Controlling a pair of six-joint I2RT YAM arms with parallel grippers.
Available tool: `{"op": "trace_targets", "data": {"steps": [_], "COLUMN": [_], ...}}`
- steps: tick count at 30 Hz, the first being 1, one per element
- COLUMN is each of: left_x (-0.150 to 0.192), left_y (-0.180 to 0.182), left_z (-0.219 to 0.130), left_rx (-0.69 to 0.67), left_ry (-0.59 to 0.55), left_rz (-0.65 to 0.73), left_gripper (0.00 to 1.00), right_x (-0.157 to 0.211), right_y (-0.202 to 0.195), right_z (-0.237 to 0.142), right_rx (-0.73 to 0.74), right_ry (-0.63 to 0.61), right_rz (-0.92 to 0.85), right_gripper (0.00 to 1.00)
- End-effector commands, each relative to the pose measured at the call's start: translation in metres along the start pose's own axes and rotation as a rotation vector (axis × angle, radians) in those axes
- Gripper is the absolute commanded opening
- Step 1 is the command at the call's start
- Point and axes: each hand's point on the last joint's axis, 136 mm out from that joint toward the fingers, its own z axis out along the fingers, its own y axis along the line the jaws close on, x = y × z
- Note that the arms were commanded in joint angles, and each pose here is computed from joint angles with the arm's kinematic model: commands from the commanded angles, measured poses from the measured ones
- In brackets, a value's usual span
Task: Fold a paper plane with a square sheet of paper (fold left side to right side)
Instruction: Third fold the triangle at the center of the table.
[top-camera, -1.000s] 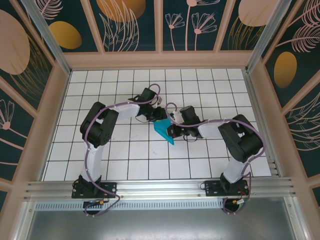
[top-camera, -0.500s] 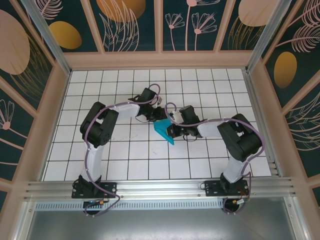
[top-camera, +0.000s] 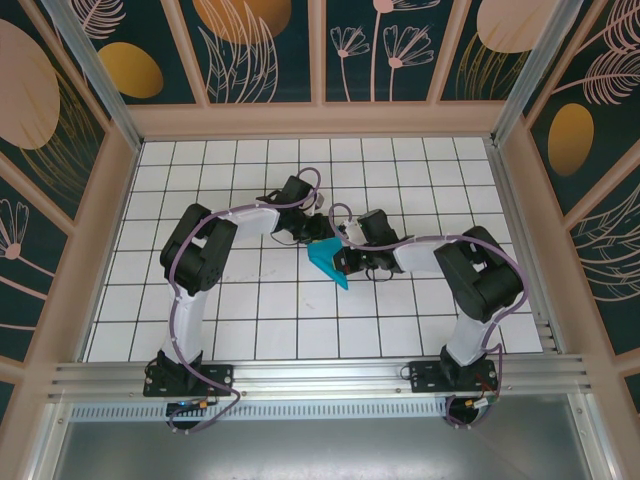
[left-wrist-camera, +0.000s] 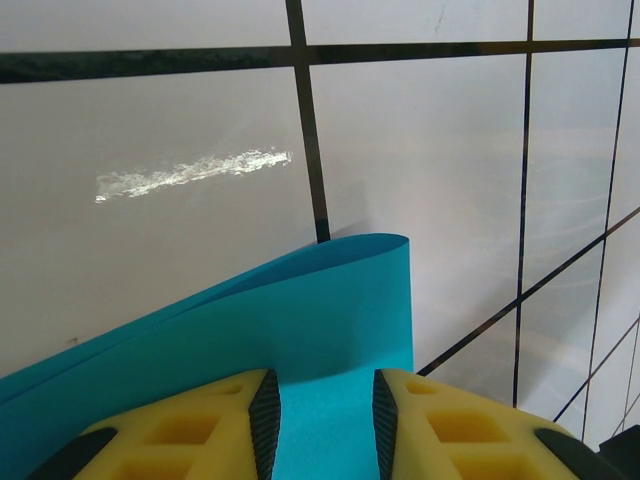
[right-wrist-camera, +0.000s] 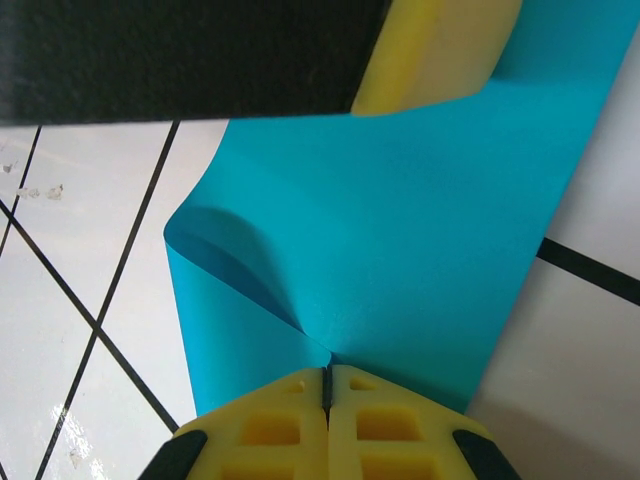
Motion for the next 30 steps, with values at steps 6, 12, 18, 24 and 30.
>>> {"op": "trace_targets", "data": {"steps": [6, 12, 18, 24, 30], "left_x": [0.023, 0.019, -0.004, -0.022, 0.001], "left_y": [0.037, 0.028, 0.004, -0.013, -0.014], "left_z": [0.023, 0.016, -0.019, -0.059, -0.084], "left_rx": [-0.112, -0.094, -0.025, 0.014, 0.061], "left_ry": [0.064, 0.051, -0.014, -0.080, -0.085], "left_rz": [-0.023, -0.009, 0.014, 0.031, 0.007], "left_gripper": [0.35, 0.37, 0.38, 0.41, 0.36], "right_x": [0.005, 0.014, 0.026, 0.029, 0.028], "right_y": [-0.017, -0.022, -0.025, -0.025, -0.024], "right_z": [0.001, 0.004, 0.005, 0.006, 0.007], "right_rx": [0.071, 0.083, 0.086, 0.081, 0.075], "right_ry": [0.022, 0.056, 0.078, 0.085, 0.083], "right_rz": [0.017, 0.031, 0.043, 0.045, 0.042], "right_gripper": [0.00, 0.00, 0.00, 0.00, 0.00]}}
